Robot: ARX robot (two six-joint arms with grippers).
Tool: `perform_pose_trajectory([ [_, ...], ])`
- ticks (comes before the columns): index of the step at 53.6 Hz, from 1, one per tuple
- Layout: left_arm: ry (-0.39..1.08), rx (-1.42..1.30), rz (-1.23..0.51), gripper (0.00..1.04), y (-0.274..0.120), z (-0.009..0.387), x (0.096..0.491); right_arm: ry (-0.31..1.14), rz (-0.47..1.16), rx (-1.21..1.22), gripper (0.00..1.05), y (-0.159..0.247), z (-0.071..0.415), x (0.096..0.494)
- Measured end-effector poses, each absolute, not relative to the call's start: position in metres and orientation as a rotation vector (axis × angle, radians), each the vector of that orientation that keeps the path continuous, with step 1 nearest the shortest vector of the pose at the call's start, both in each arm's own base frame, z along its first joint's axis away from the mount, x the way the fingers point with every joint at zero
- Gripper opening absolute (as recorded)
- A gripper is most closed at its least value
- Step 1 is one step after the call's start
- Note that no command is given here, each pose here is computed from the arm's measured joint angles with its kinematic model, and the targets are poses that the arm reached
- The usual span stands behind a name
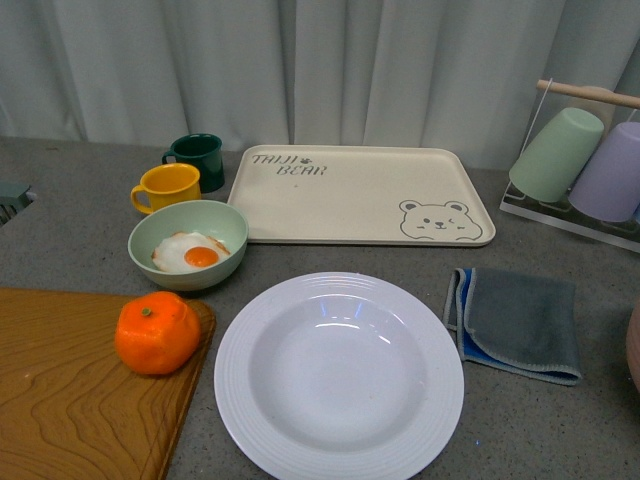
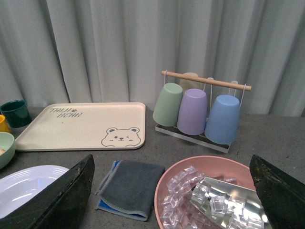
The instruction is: Place orange and plate with both arms
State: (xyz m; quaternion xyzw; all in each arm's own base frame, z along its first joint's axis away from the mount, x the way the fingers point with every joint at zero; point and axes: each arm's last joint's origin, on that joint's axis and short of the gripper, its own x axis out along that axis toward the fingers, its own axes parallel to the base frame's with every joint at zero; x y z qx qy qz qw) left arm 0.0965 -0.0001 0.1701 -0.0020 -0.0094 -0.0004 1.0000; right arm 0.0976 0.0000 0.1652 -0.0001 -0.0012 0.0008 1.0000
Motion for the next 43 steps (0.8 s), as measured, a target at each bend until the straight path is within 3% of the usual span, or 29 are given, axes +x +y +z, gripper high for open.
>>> perform_pose_trajectory([
  [43,-0.019,-0.004,-0.001,0.98,-0.0001,0.1701,0.0965,-0.002,0.002,0.000,0.95,0.0000,0.1652,0.0976],
])
